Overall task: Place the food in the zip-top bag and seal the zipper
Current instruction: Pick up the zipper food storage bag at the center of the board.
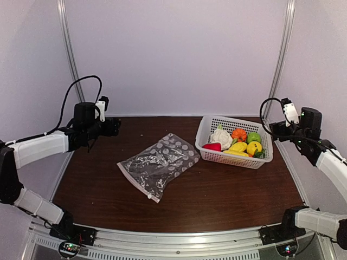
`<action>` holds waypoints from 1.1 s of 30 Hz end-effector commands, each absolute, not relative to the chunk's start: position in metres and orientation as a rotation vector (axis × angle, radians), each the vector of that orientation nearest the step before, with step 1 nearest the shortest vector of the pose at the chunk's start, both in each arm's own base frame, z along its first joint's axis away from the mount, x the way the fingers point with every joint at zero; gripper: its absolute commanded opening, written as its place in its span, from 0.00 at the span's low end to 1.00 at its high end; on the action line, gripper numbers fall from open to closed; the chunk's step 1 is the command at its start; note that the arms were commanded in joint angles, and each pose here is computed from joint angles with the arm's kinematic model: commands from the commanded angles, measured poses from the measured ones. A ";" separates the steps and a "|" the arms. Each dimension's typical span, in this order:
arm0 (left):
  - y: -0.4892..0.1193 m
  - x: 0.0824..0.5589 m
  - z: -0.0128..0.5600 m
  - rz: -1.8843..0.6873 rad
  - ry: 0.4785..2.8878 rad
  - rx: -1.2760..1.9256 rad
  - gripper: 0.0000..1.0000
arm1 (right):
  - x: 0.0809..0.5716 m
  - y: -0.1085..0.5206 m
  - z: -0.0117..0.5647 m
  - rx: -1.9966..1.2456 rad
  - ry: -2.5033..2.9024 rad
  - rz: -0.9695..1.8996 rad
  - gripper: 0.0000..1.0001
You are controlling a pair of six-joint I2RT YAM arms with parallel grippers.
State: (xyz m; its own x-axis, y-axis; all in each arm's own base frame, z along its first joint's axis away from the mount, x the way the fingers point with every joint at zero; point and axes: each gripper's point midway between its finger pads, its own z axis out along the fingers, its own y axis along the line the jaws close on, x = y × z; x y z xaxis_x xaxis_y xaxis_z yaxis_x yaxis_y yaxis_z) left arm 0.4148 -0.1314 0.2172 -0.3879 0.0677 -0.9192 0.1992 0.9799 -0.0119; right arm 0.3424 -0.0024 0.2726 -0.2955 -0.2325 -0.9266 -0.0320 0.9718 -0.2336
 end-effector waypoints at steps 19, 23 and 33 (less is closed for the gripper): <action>-0.326 0.279 0.109 -0.553 2.280 0.995 0.86 | 0.321 0.126 0.162 -1.298 2.007 -0.123 0.73; -0.309 0.281 0.097 -0.443 2.377 0.927 0.86 | 0.313 0.145 0.148 -1.438 1.999 -0.084 0.70; -0.268 0.295 0.105 -0.235 2.367 0.708 0.89 | 0.331 0.149 0.132 -1.442 2.097 -0.131 0.54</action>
